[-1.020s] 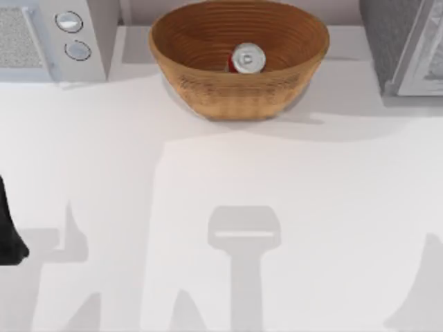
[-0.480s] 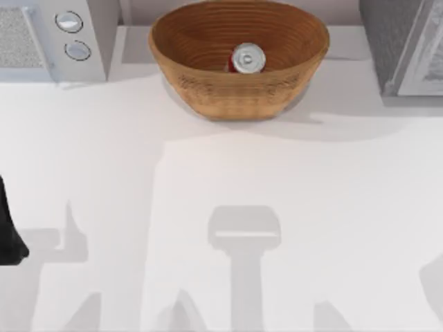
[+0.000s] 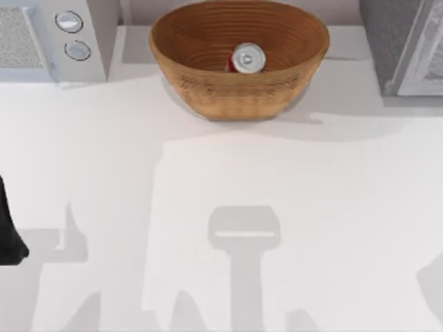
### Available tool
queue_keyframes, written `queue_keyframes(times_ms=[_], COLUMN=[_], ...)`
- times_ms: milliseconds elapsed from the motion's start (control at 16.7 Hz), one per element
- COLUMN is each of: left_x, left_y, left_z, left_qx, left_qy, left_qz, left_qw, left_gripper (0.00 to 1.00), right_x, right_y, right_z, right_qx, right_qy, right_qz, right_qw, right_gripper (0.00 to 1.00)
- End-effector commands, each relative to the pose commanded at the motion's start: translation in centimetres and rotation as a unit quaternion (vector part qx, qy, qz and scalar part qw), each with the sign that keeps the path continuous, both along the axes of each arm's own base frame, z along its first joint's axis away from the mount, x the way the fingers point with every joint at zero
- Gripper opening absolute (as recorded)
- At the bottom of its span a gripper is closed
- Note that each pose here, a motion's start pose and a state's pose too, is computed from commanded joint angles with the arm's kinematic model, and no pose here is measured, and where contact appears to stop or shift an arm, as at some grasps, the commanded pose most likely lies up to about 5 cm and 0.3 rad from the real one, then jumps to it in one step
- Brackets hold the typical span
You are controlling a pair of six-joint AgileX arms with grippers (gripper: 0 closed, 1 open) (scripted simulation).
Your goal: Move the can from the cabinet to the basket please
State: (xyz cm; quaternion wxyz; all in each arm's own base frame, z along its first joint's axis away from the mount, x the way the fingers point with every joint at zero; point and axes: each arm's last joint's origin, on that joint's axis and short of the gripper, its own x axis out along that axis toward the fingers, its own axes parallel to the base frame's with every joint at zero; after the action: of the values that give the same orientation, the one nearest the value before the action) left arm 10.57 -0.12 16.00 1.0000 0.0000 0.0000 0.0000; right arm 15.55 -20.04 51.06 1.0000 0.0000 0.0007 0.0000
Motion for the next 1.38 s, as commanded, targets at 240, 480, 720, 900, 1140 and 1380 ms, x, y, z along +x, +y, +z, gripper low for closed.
queue_keyframes(times_ms=[240,480,720,900,1140,1380], left_x=[0.0,0.0,0.0,0.0,0.0,0.0], left_y=[0.0,0.0,0.0,0.0,0.0,0.0], left_z=[0.0,0.0,0.0,0.0,0.0,0.0], left_qx=[0.000,0.000,0.000,0.000,0.000,0.000], left_qy=[0.000,0.000,0.000,0.000,0.000,0.000], left_qz=[0.000,0.000,0.000,0.000,0.000,0.000], left_qw=[1.000,1.000,1.000,1.000,1.000,1.000], left_gripper=[1.00,1.00,1.00,1.00,1.00,1.00], right_x=[2.2,5.9,9.2,10.4,10.0,8.2], right_y=[1.6,5.3,11.3,16.6,23.4,28.3], right_z=[0.3,0.5,0.6,0.5,0.2,0.1], right_qx=[-0.004,-0.004,-0.001,0.002,0.002,0.001], right_qy=[-0.003,-0.006,-0.006,-0.004,0.000,0.000], right_qz=[-0.002,-0.004,-0.004,-0.003,-0.002,0.000], right_qw=[1.000,1.000,1.000,1.000,1.000,1.000], right_gripper=[1.00,1.00,1.00,1.00,1.00,1.00])
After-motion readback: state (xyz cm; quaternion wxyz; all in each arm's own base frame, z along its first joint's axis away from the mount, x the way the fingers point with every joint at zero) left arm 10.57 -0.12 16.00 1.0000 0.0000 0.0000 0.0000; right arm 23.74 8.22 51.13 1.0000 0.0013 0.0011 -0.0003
